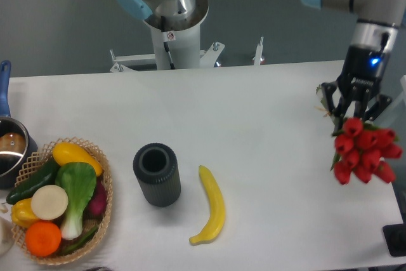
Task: Pick up the flowers from the table
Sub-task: 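Lift the gripped tulip bouquet up and away from the table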
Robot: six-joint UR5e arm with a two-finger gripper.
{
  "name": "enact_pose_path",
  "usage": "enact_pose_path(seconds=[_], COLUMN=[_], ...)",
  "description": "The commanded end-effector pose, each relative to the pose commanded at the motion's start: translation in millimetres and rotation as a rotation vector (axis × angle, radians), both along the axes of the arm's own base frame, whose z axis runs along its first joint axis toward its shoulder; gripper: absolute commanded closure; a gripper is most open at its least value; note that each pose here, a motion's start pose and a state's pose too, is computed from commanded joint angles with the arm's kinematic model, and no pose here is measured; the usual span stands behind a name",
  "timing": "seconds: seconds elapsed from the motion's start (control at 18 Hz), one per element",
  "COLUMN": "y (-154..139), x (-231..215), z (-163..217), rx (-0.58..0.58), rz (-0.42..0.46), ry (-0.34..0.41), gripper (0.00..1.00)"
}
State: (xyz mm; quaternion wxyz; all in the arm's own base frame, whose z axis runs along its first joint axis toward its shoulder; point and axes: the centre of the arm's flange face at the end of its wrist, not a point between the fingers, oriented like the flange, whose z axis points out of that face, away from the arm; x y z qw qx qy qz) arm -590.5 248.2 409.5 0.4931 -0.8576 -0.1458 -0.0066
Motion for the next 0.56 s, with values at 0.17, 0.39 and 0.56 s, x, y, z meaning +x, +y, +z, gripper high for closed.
enact_pose_path(seconds=[0.17, 0.39, 0.56], y=[-9.2, -11.0, -12.9], x=[-3.2, -3.0, -2.0], z=[2.3, 3.6, 2.7], rx=[0.034, 0.034, 0.034], rz=[0.007, 0.012, 0.013], ry=[-0.001, -0.001, 0.0], gripper=[0.68, 0.68, 0.68])
